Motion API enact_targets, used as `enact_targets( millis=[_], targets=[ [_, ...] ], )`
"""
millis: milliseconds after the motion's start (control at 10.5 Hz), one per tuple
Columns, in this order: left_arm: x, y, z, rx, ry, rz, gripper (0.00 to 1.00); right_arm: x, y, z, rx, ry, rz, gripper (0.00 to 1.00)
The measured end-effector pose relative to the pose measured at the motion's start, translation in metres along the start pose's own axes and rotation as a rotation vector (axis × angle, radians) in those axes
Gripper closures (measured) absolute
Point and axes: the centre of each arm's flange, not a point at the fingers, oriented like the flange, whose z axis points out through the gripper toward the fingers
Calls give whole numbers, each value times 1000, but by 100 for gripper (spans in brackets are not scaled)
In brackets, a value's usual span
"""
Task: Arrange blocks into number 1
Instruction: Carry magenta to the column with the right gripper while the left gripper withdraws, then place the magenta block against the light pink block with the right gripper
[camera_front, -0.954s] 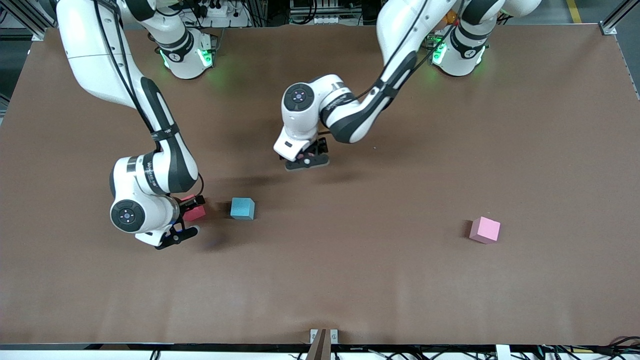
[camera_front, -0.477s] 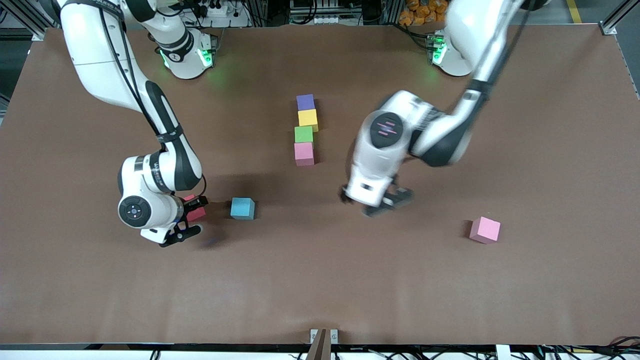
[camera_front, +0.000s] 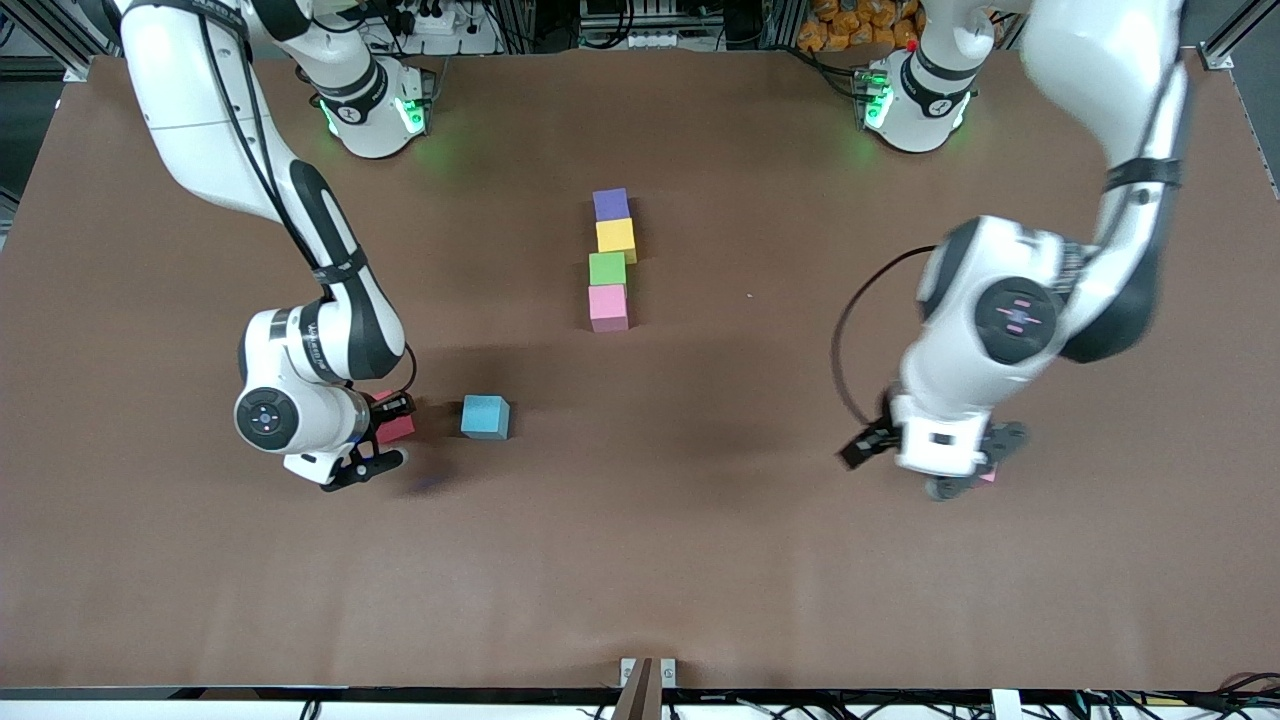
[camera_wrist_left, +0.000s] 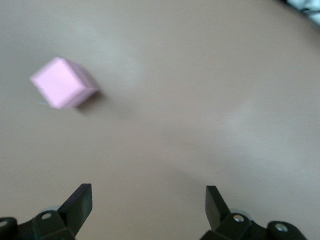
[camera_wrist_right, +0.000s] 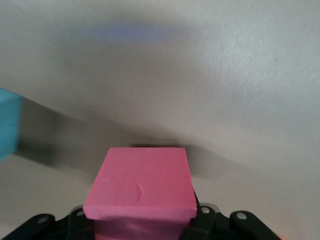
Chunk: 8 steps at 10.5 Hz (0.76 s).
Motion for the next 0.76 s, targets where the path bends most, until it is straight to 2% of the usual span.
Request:
enact_targets(
  millis=[95,286,573,763],
  targets=[
    [5,-17,5,35,-29,18,0,0,-7,-25,4,32,17,39],
    [1,-42,14,65,-55,14,0,-6,-45,-68,14,51,138,39],
    [-28,-87,3,36,-37,37,0,-5,-157,-74,-2,61,350,39],
    [-33,-110,-12,8,-43,101,0,-6,-205,-77,-2,77,386,39]
  ],
)
